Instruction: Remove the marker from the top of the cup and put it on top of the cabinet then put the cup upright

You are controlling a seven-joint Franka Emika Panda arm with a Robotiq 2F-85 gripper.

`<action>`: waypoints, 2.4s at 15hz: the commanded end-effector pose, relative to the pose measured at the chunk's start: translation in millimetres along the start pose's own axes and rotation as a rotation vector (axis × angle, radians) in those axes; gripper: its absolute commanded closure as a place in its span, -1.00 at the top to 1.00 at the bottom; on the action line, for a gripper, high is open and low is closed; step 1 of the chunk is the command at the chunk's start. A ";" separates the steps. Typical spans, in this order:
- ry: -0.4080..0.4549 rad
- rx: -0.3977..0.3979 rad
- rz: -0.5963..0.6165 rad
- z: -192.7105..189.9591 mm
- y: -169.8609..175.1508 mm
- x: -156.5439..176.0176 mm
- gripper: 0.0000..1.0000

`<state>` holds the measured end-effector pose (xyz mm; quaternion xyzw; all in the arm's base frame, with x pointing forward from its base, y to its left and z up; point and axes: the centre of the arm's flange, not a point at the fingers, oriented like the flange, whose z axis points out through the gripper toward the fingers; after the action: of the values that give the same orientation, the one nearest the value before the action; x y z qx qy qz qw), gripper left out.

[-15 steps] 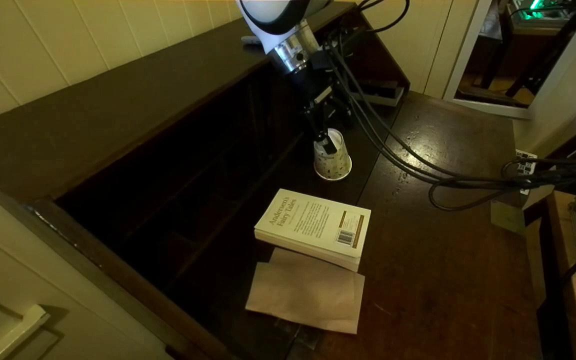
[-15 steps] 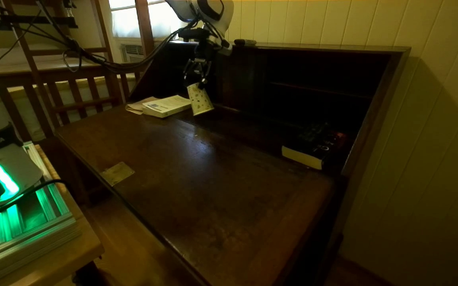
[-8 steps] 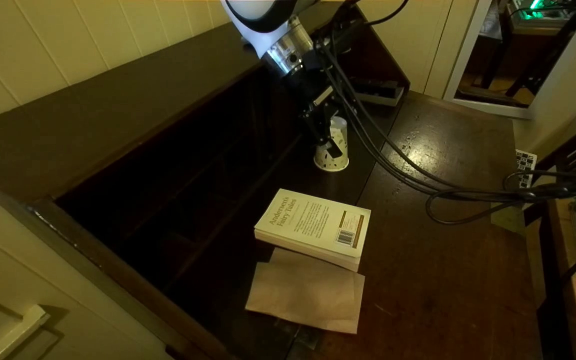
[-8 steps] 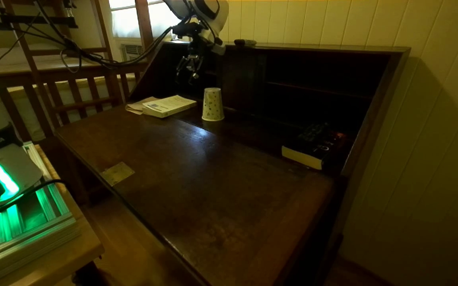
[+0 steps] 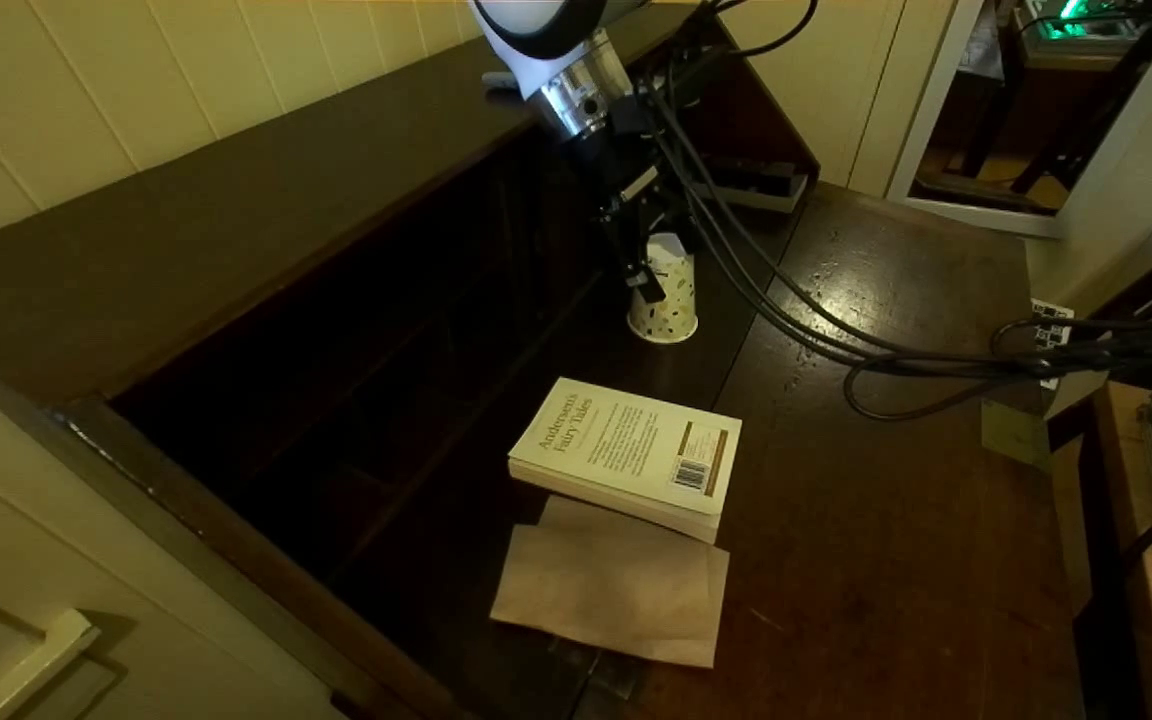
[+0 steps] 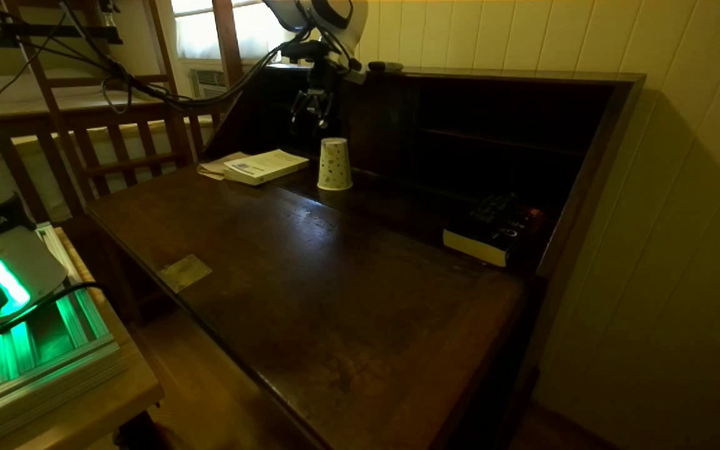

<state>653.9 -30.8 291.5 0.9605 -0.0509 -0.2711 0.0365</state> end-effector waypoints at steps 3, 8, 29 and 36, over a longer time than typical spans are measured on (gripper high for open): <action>0.095 -0.001 -0.095 -10.6 7.3 -7.8 1.00; 0.097 0.003 -0.109 -15.4 3.8 -32.2 1.00; 0.187 -0.071 -0.481 -9.1 0.8 -7.0 1.00; 0.179 -0.082 -0.496 -3.8 -0.4 -30.9 1.00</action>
<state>651.4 -24.3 313.3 0.9650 0.1929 -0.1769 0.0134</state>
